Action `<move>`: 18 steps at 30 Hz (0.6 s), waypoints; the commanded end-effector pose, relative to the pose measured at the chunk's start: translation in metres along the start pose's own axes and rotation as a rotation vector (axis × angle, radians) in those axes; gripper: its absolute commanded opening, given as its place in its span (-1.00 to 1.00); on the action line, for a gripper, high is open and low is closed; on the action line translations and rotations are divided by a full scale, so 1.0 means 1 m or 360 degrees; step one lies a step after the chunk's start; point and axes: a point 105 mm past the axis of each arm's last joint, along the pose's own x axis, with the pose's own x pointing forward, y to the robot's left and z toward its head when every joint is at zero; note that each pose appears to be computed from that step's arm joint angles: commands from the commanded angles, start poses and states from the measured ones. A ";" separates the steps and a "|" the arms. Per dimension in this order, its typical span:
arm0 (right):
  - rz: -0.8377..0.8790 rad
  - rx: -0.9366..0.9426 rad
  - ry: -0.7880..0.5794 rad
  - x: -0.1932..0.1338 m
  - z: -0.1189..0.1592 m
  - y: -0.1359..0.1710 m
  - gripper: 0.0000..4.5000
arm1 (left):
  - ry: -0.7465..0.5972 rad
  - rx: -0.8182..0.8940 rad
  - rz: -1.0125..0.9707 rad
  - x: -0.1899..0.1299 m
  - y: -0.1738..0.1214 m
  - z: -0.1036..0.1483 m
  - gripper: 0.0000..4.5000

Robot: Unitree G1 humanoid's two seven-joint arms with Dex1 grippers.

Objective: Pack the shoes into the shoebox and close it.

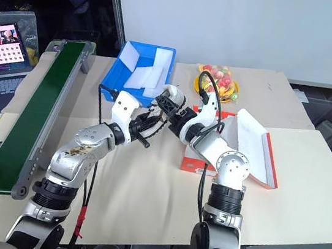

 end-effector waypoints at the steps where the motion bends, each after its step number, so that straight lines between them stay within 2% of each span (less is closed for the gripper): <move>1: 0.0176 -0.0013 -0.0033 0.003 0.006 0.028 1.00 | -0.0138 0.0060 -0.0062 0.002 -0.008 0.025 -0.97; 3: 0.0199 -0.0009 -0.0044 0.003 0.007 0.031 1.00 | -0.0141 0.0057 -0.0061 0.002 -0.009 0.026 -0.97; 6: 0.0255 0.0010 -0.0072 0.002 0.008 0.040 0.70 | -0.0144 0.0058 -0.0057 0.002 -0.008 0.026 -0.98; 13: 0.0348 0.0041 -0.0097 0.001 0.012 0.055 -0.22 | -0.0156 0.0050 -0.0050 0.002 -0.008 0.027 -0.98; 17: 0.0363 0.0049 -0.0097 0.001 0.011 0.057 -0.52 | -0.0153 0.0042 -0.0058 0.002 -0.008 0.027 -0.98; 18: 0.0364 0.0045 -0.0096 0.001 0.011 0.058 -0.52 | -0.0142 0.0039 -0.0064 0.002 -0.009 0.025 -0.98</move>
